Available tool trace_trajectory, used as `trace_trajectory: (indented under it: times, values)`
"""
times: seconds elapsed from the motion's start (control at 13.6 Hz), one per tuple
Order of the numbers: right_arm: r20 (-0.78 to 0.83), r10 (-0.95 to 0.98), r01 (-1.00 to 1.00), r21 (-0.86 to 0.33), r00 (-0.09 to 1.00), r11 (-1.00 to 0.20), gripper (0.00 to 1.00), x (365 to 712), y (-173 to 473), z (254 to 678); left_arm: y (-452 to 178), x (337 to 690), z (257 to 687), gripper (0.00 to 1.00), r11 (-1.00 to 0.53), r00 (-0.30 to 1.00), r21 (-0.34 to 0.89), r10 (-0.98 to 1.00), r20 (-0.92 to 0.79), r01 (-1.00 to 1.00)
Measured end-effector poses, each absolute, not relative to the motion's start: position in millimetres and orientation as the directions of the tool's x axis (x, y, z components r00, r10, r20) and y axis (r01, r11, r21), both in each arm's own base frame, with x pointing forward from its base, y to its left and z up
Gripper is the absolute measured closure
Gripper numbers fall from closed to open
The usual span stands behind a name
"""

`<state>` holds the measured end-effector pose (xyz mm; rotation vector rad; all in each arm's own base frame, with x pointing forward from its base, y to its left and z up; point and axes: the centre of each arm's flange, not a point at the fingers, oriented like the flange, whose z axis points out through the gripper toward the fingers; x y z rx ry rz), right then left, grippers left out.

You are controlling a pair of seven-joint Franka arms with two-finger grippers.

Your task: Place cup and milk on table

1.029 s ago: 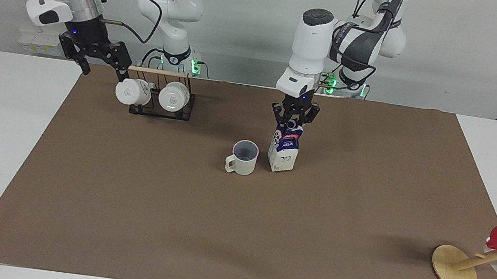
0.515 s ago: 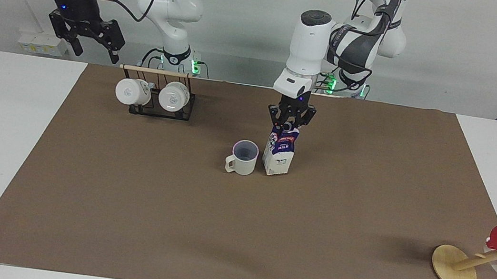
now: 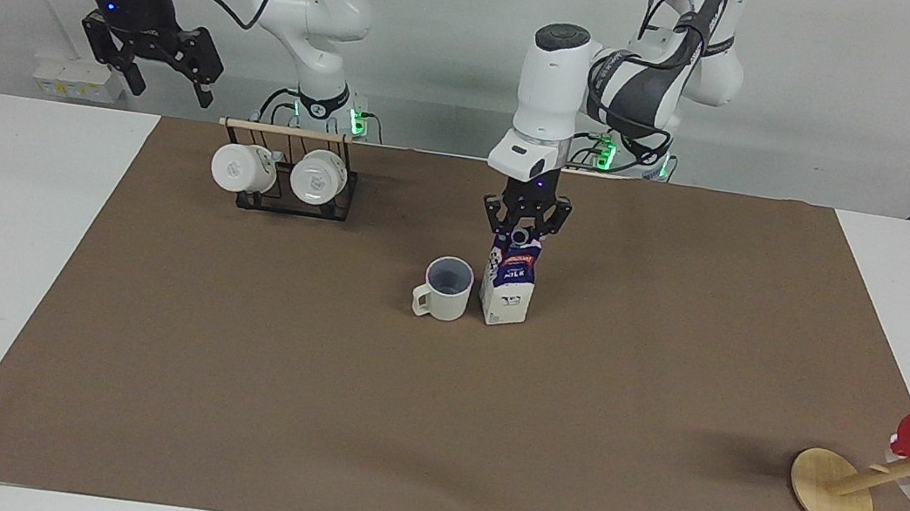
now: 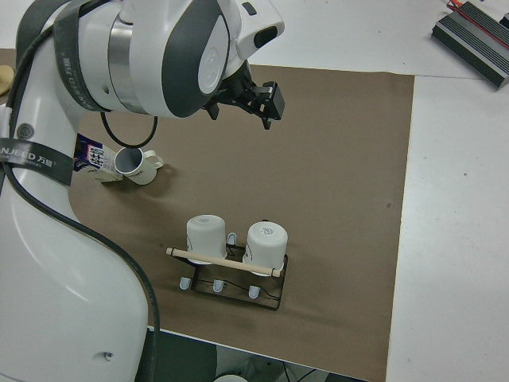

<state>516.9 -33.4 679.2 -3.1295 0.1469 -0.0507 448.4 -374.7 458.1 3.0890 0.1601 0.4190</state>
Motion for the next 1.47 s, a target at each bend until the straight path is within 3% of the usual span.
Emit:
trace_trajectory:
  times: [0.29,0.51,0.96,1.47]
  values:
    - [0.031,-0.094,-0.093,-0.01,0.995,-0.996,0.0,515,-33,680,-375,450,459,0.0,-0.995,0.959,0.033,0.101,0.265,0.095]
    - [0.031,-0.093,-0.093,-0.01,0.995,-0.996,0.0,514,-33,680,-368,456,484,0.0,-0.994,0.959,0.015,0.11,0.261,0.11]
    - [0.031,-0.086,-0.085,-0.011,0.996,-0.996,0.0,514,-29,680,-286,469,591,0.0,-0.998,0.988,-0.046,0.036,0.153,0.043]
    - [0.031,-0.086,-0.085,-0.011,0.996,-0.996,0.0,514,-29,680,-169,473,642,0.0,-0.986,0.987,-0.052,-0.158,0.012,-0.157]
